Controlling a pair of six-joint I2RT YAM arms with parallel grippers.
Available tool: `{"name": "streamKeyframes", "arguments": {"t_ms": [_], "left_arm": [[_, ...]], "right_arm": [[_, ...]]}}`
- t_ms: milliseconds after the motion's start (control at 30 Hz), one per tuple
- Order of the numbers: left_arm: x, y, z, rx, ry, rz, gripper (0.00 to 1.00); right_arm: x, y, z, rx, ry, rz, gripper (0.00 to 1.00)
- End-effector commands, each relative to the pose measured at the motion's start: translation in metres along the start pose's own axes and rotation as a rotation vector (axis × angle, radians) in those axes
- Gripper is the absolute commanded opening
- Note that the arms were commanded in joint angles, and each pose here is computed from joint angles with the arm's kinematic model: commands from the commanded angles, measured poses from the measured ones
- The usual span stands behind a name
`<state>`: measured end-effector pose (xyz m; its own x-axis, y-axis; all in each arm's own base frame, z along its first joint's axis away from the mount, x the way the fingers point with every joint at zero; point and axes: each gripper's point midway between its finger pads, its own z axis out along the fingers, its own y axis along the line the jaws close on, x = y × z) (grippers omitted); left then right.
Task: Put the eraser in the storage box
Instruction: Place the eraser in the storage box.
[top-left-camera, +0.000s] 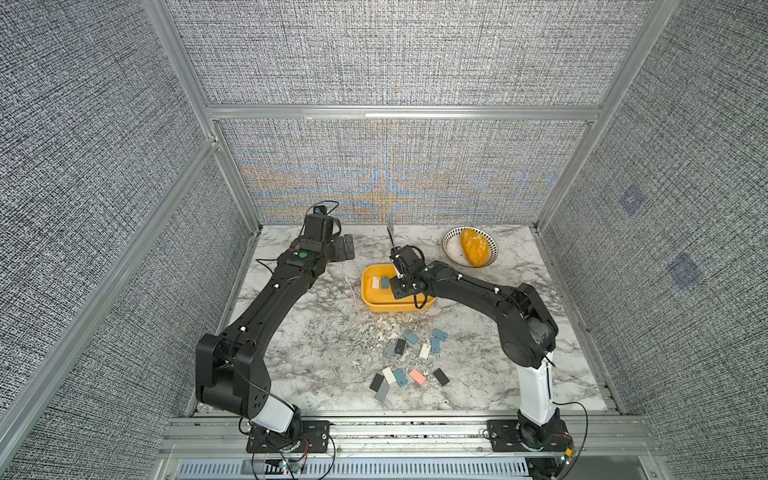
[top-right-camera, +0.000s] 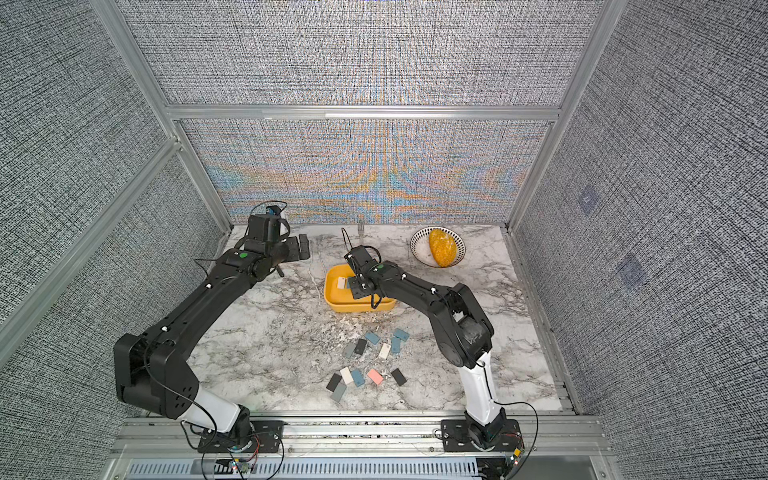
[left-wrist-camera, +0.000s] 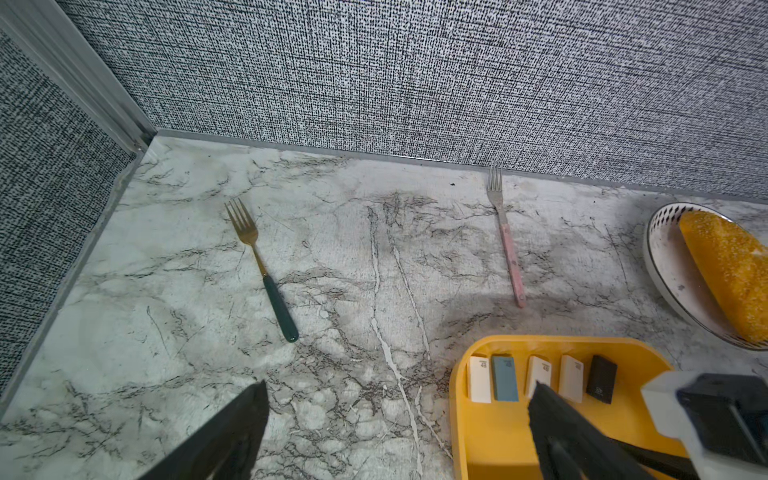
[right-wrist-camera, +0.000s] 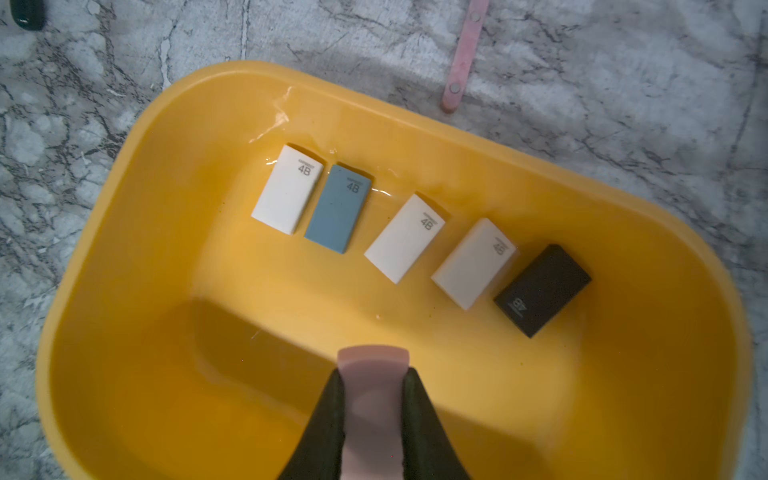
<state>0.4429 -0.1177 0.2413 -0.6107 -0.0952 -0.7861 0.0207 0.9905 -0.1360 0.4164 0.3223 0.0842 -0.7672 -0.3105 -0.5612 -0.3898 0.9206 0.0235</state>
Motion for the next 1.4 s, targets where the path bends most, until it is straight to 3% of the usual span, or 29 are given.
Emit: {"name": "streamKeyframes", "arguments": {"t_ms": [0,333,867,1367], "left_arm": [[-0.004,0.0,0.002,0.016,-0.004,-0.017,1.0],[-0.001,0.006,0.01,0.023,0.007,-0.043,1.0],[0.002,0.008,0.015,0.023,0.016,-0.045,1.0],[0.004,0.008,0.016,0.026,0.02,-0.045,1.0]], "right_arm": [[-0.002,0.009,0.008,-0.035,0.009,-0.012,0.23],[0.006,0.03,0.035,-0.09,0.044,-0.022,0.23],[0.013,0.032,0.062,-0.063,0.081,-0.029,0.24],[0.017,0.036,0.058,-0.066,0.08,-0.035,0.44]]}}
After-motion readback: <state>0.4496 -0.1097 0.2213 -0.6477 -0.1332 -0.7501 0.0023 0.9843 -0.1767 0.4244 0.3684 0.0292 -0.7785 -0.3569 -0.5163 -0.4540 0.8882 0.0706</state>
